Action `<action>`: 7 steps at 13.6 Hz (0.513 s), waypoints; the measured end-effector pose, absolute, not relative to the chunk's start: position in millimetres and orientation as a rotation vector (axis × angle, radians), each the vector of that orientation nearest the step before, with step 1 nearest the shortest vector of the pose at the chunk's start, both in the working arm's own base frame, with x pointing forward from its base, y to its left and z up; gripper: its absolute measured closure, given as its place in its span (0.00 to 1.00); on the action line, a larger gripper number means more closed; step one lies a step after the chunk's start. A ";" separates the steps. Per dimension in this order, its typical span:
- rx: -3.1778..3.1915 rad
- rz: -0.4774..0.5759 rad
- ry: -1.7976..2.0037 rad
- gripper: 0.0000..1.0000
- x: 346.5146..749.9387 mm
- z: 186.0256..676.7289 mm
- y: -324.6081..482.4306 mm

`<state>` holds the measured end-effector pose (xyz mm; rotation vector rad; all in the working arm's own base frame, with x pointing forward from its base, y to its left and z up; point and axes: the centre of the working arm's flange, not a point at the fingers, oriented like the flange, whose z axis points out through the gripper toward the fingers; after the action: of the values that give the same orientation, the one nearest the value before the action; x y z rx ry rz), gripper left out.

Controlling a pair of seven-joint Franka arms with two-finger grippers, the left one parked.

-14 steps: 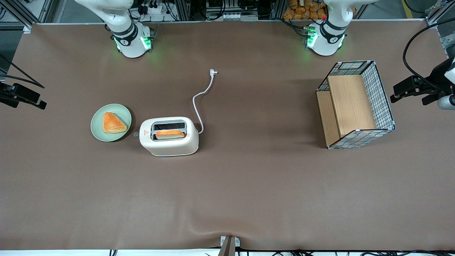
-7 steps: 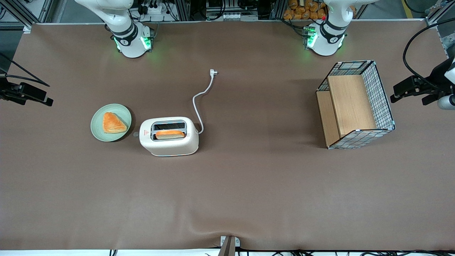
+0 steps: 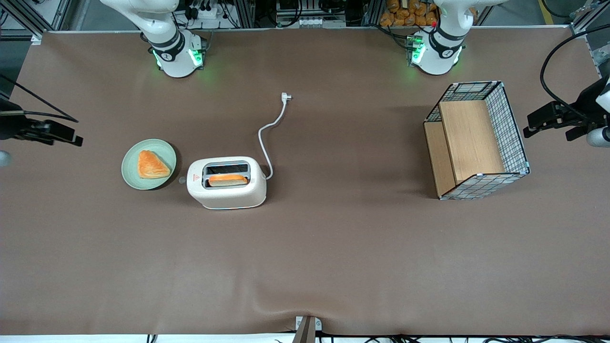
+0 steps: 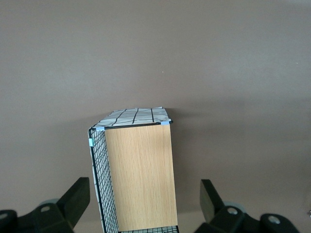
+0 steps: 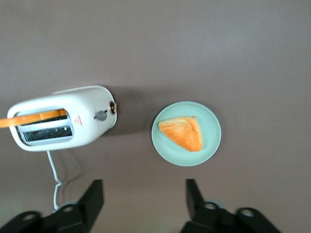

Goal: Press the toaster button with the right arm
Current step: 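Move the right gripper over the plate toward the toaster's side knob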

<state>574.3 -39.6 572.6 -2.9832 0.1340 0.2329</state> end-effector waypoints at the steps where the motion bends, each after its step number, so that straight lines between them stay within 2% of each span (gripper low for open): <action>1: -2.965 0.269 0.124 0.44 573.4 561.8 -35.1; 5: -2.853 0.403 0.086 0.91 567.4 512.9 -20.5; 6: -2.842 0.430 0.057 0.99 568.0 501.0 -15.9; 7: -2.833 0.444 0.008 0.99 570.9 489.4 -12.1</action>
<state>570.9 -12.1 489.4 -2.8331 0.0076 0.4442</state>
